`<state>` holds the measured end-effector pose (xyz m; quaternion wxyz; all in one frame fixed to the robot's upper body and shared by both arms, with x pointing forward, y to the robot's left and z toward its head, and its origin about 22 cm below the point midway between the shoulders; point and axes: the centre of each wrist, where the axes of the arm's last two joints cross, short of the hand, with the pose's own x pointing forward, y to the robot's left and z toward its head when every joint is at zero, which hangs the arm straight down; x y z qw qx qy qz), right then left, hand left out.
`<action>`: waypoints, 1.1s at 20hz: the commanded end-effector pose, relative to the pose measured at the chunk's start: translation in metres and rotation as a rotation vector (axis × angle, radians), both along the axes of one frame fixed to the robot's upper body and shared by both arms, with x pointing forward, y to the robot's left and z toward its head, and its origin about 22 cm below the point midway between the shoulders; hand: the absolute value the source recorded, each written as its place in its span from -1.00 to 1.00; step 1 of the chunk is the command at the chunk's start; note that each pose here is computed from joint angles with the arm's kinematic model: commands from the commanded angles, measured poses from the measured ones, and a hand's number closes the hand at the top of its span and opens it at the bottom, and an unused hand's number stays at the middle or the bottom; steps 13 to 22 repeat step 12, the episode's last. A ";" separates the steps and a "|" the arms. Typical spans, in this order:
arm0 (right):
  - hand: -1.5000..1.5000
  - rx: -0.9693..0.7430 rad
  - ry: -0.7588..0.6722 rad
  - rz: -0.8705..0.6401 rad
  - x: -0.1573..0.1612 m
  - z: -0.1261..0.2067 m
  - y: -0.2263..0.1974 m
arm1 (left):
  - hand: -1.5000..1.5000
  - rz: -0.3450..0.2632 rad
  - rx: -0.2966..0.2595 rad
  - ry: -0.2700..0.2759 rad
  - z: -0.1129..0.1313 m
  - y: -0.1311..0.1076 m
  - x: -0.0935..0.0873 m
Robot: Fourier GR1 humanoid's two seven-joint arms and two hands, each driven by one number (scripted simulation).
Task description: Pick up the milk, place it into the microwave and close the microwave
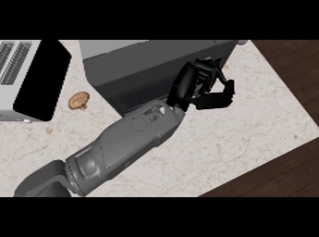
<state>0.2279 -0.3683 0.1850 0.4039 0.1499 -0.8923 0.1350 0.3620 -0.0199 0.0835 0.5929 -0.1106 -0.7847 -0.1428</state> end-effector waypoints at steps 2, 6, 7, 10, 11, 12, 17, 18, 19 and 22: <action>-1.00 0.011 -0.002 -0.029 -0.006 0.005 -0.006 | -1.00 0.271 0.082 0.098 -0.036 0.066 0.032; -1.00 0.010 0.006 -0.050 -0.011 0.006 -0.010 | -1.00 0.279 0.064 0.087 -0.029 0.074 0.039; -1.00 0.006 -0.004 -0.054 -0.012 0.008 -0.010 | -1.00 0.269 0.066 0.087 -0.029 0.077 0.039; -1.00 0.017 0.000 -0.051 -0.016 0.007 -0.010 | -1.00 0.261 0.057 0.110 -0.038 0.076 0.035; -1.00 0.013 0.000 -0.049 -0.016 0.010 -0.009 | -1.00 0.255 0.052 0.114 -0.035 0.072 0.035; -1.00 0.012 -0.008 -0.049 -0.018 0.011 -0.010 | -1.00 0.248 0.052 0.113 -0.038 0.075 0.035; -1.00 0.012 -0.008 -0.049 -0.018 0.011 -0.010 | -1.00 0.248 0.052 0.113 -0.038 0.075 0.035; -1.00 0.012 -0.008 -0.049 -0.018 0.011 -0.010 | -1.00 0.248 0.052 0.113 -0.038 0.075 0.035; -1.00 0.012 -0.008 -0.049 -0.018 0.011 -0.010 | -1.00 0.248 0.052 0.113 -0.038 0.075 0.035; -1.00 0.012 -0.008 -0.049 -0.018 0.011 -0.010 | -1.00 0.248 0.052 0.113 -0.038 0.075 0.035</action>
